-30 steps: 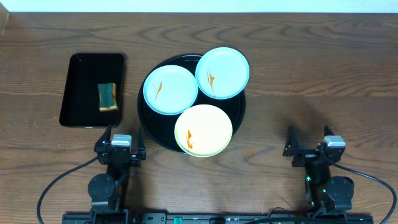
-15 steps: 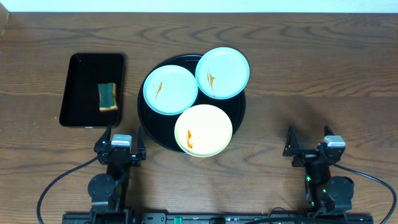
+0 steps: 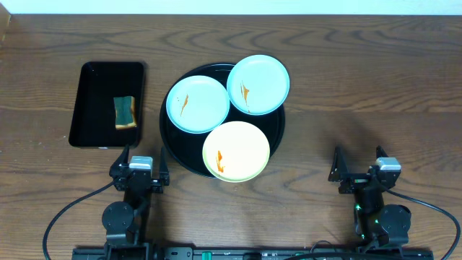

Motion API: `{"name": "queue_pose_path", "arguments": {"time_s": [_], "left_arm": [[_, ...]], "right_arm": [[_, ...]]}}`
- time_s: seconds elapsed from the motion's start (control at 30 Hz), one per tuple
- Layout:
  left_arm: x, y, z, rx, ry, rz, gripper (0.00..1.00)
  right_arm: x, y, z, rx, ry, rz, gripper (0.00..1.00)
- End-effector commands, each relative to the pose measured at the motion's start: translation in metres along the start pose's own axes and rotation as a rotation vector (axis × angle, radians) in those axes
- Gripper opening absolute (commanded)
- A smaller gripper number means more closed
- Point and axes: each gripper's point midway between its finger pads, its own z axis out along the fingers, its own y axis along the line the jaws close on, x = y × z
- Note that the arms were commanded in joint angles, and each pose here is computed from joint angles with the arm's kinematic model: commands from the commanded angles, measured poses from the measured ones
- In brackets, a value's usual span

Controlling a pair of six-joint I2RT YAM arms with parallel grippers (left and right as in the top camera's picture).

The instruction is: Clean dirty plates on tray and stack at the side

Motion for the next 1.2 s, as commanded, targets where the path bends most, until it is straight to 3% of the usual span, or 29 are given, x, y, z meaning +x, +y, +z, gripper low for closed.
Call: {"name": "queue_pose_path", "arguments": {"time_s": [0.0, 0.97, 1.17], "left_arm": [[0.014, -0.005, 0.0, 0.022, 0.045, 0.013, 0.8], [0.014, -0.005, 0.0, 0.022, 0.045, 0.013, 0.8], [0.014, -0.005, 0.0, 0.023, 0.045, 0.012, 0.8]], "right_arm": [[0.002, -0.001, 0.0, 0.004, 0.003, -0.007, 0.99], [-0.002, -0.005, 0.0, 0.03, -0.012, -0.007, 0.99], [-0.001, 0.009, 0.0, -0.055, -0.003, -0.006, 0.99]]}}
